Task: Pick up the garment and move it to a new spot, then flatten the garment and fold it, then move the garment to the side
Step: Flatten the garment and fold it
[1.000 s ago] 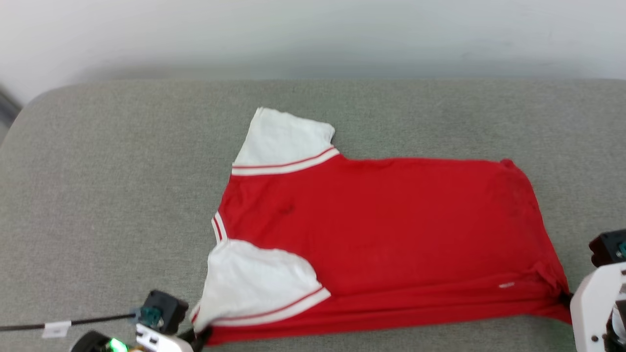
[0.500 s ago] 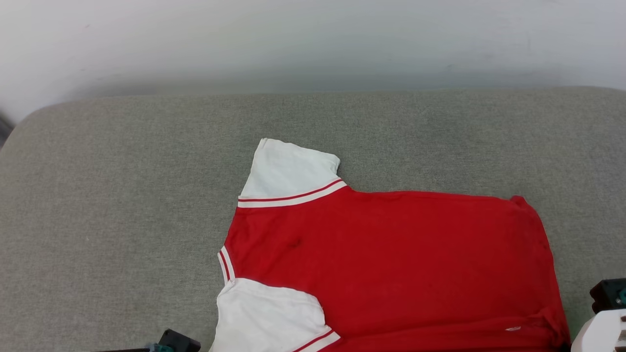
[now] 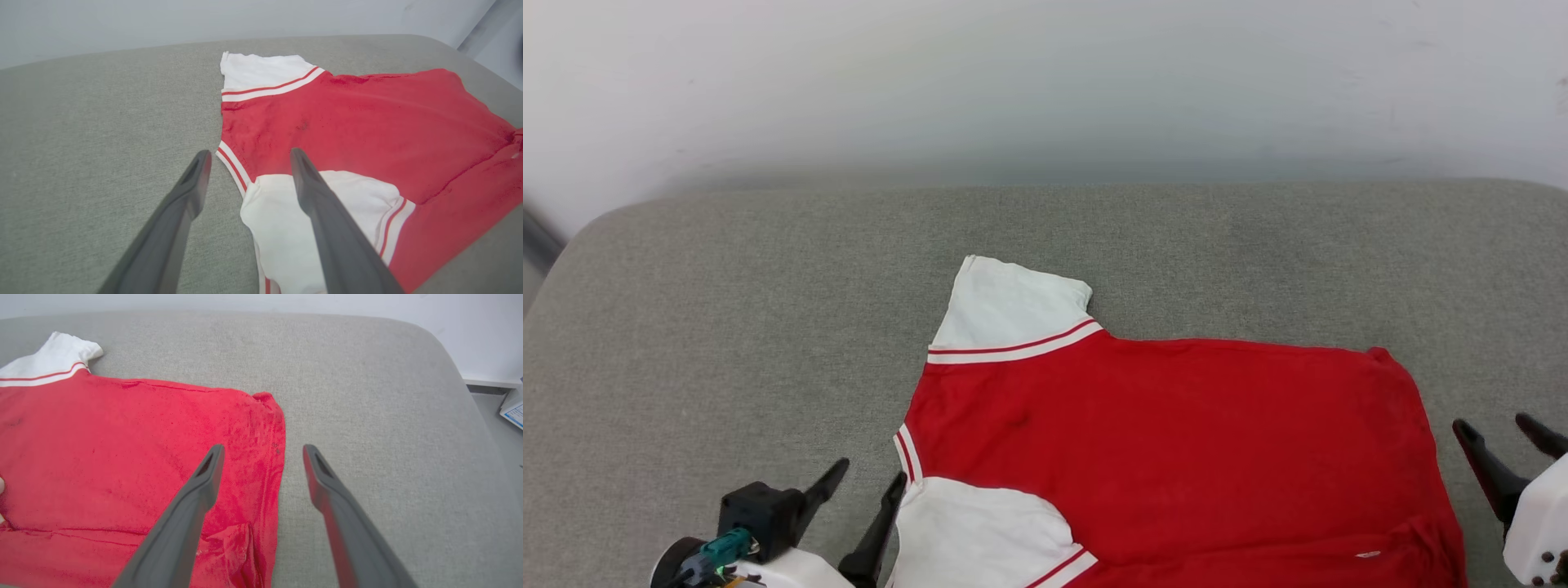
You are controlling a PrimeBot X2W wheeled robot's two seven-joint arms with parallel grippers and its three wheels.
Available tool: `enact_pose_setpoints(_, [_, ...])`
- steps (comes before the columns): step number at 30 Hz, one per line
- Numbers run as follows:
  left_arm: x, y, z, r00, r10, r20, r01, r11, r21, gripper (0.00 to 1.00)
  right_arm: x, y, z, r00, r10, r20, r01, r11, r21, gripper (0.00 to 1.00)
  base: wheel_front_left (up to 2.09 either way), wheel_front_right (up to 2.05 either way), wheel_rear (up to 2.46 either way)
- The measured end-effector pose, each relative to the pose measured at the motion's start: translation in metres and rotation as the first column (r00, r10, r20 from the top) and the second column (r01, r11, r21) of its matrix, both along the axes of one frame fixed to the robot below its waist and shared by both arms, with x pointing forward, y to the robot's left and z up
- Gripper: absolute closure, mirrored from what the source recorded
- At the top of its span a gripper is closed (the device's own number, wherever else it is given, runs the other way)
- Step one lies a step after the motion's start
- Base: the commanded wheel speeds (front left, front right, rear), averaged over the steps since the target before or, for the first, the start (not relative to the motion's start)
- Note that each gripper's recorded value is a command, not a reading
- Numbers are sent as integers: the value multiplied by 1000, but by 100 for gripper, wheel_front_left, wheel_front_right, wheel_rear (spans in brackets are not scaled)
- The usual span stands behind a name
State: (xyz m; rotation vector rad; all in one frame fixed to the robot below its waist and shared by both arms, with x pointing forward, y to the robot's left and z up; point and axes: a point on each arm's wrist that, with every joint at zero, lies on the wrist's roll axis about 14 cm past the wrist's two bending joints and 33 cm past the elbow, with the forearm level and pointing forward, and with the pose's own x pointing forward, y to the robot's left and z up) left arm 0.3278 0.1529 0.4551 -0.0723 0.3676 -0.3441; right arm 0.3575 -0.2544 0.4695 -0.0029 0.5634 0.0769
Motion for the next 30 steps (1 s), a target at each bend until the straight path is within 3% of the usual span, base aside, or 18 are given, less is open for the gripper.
enact_pose_setpoints(5, [19, 4, 45, 972, 92, 218, -74, 993, -89, 0, 15, 10, 47, 966, 7, 258, -12, 1000, 20, 0, 0, 0, 0])
enact_pose_setpoints(9, [31, 8, 68, 935, 152, 320, -116, 985, -127, 0, 20, 17, 78, 896, -18, 444, -5, 999, 53, 0, 0, 0, 0])
enact_pose_setpoints(13, [41, 8, 97, 885, 204, 419, -144, 975, -170, 0, 19, 22, 94, 833, -19, 552, 0, 999, 34, 0, 0, 0, 0])
enact_pose_setpoints(15, [43, 5, 107, 865, 207, 457, -135, 973, -185, 0, 16, 27, 96, 815, -39, 578, 5, 998, 61, 0, 0, 0, 0])
enact_pose_setpoints(22, [48, -2, 89, 884, 122, 451, -73, 990, -124, 0, 15, 30, 91, 801, -78, 593, 27, 995, 94, 0, 0, 0, 0])
enact_pose_setpoints(30, [100, -8, 87, 900, -14, 436, 33, 999, -36, 0, 28, 23, 84, 802, -110, 587, 61, 993, 102, 0, 0, 0, 0])
